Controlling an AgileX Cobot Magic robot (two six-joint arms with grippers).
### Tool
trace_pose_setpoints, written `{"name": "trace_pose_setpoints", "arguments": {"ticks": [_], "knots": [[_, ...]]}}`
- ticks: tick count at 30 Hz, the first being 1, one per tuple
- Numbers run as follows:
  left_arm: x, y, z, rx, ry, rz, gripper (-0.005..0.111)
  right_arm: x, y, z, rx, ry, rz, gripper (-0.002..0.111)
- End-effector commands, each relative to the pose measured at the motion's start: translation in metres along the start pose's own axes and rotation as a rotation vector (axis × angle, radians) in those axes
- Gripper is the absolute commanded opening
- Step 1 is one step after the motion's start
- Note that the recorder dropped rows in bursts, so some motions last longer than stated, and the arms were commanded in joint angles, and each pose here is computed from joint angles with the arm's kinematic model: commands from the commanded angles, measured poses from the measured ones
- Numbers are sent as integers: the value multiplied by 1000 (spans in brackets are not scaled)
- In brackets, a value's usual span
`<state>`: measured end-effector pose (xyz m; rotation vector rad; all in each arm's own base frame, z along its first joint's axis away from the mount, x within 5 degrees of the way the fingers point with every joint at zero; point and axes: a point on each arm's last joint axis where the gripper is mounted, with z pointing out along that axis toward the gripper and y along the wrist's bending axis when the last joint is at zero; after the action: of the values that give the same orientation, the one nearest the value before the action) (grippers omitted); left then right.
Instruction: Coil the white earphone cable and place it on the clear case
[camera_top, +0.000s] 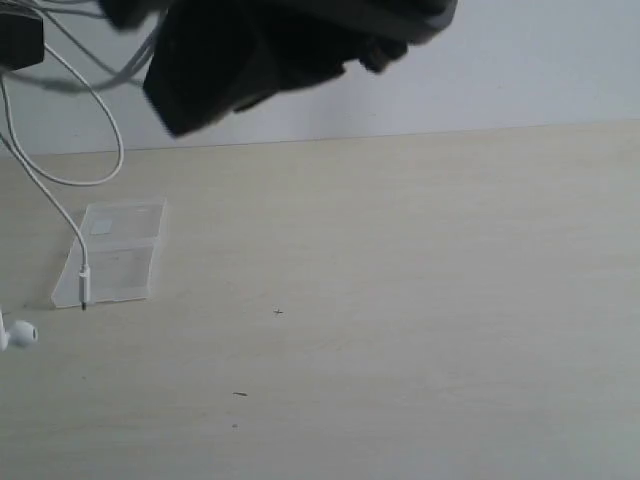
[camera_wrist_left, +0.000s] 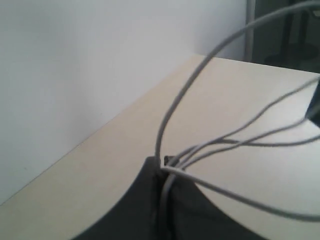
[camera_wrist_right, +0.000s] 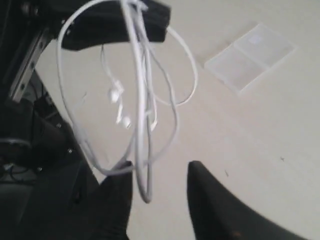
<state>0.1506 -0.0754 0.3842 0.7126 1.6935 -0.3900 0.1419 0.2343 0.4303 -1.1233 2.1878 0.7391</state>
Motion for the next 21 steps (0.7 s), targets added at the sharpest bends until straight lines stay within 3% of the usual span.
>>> {"name": "trace_pose_setpoints", "arguments": {"ticks": [1,7,13,18,21], "knots": [[-4,3,-3,-36,-25,8,0,4,-2,10,-12,89,-20,62],[-6,6,-5,-70,9,114,0,4,-3,12,-3,92,-19,64],[7,14,-8,-133,198,342,0,4,-9,10,66,89,12,58],[14,23,-12,-204,312,462,0,7,-12,10,106,117,35,56],[17,28,-14,-231,370,545,0,11,-13,16,93,81,60,49]]}}
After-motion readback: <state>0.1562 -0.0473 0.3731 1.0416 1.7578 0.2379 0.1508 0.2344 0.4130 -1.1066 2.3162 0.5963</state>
